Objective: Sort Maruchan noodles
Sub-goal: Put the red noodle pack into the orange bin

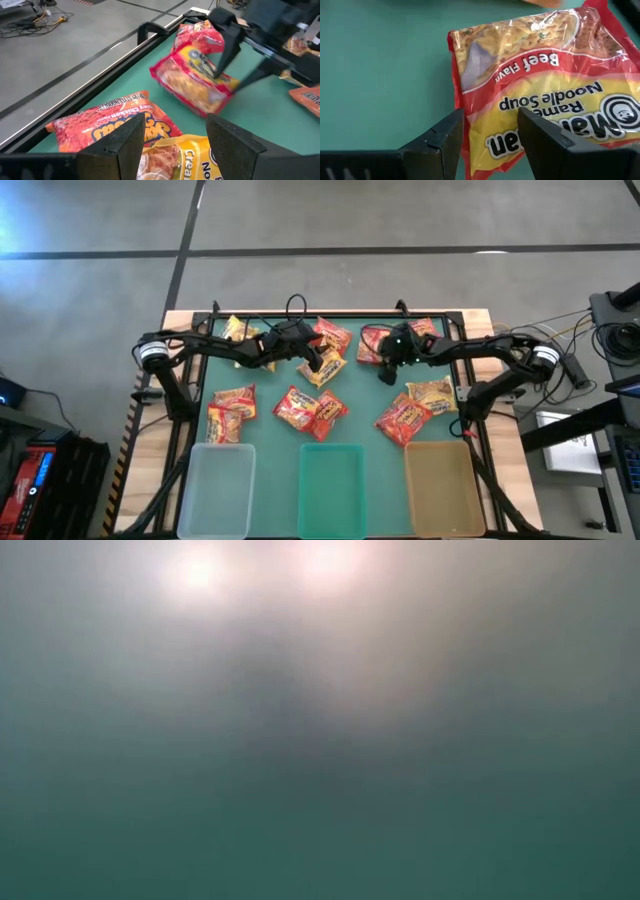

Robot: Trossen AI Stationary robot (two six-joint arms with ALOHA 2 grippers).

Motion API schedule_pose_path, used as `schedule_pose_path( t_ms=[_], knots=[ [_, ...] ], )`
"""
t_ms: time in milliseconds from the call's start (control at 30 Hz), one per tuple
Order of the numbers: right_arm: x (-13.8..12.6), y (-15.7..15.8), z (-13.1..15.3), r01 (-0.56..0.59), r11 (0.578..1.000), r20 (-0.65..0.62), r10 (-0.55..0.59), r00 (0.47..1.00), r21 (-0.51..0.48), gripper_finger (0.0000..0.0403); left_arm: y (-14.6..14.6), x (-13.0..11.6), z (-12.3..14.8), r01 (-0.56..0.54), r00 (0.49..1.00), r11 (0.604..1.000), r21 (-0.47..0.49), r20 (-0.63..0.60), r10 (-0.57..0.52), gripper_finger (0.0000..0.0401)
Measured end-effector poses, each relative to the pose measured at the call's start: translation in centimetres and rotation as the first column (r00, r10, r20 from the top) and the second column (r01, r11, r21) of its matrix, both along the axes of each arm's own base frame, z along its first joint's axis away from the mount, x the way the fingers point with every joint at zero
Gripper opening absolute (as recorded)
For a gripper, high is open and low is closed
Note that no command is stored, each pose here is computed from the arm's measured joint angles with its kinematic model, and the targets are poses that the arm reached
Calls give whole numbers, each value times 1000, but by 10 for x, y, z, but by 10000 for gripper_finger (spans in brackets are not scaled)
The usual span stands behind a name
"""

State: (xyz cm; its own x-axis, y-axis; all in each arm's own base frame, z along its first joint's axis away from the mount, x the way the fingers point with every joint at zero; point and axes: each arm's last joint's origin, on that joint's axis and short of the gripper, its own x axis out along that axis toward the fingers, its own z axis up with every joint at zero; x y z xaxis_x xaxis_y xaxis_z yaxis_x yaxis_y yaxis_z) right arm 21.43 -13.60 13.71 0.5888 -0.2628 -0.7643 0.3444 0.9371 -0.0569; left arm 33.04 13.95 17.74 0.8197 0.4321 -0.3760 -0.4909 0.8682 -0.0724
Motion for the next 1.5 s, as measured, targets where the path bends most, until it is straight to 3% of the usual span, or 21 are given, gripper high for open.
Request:
schedule_pose_path(
  t_ms=[200, 533, 633, 767, 1000, 1500],
  knots=[
    [9, 17, 4, -144, 989, 61, 142, 988, 35, 176, 0, 0, 0, 10, 1000, 1000, 20, -11, -9, 194],
    [9, 19, 29, -19, 997, 161, 6, 987, 80, 176, -3, 14, -21, 104, 993, 995, 10, 49, -104, 194],
    [2, 20, 33, 92, 992, 126, -103, 987, 85, 176, -4, 22, -29, 124, 991, 992, 7, 55, -124, 194],
    [-6, 20, 33, 247, 960, 73, -258, 963, 132, 176, -5, 38, -34, 142, 988, 990, 13, 54, -142, 194],
    [-7, 20, 25, 363, 876, 54, -399, 916, 317, 176, -14, 63, -48, 184, 982, 983, 7, 37, -184, 194],
    [-11, -2, 8, 525, 756, 50, -587, 808, 392, 176, -12, 75, -53, 197, 976, 980, 31, -99, -193, 194]
  ],
)
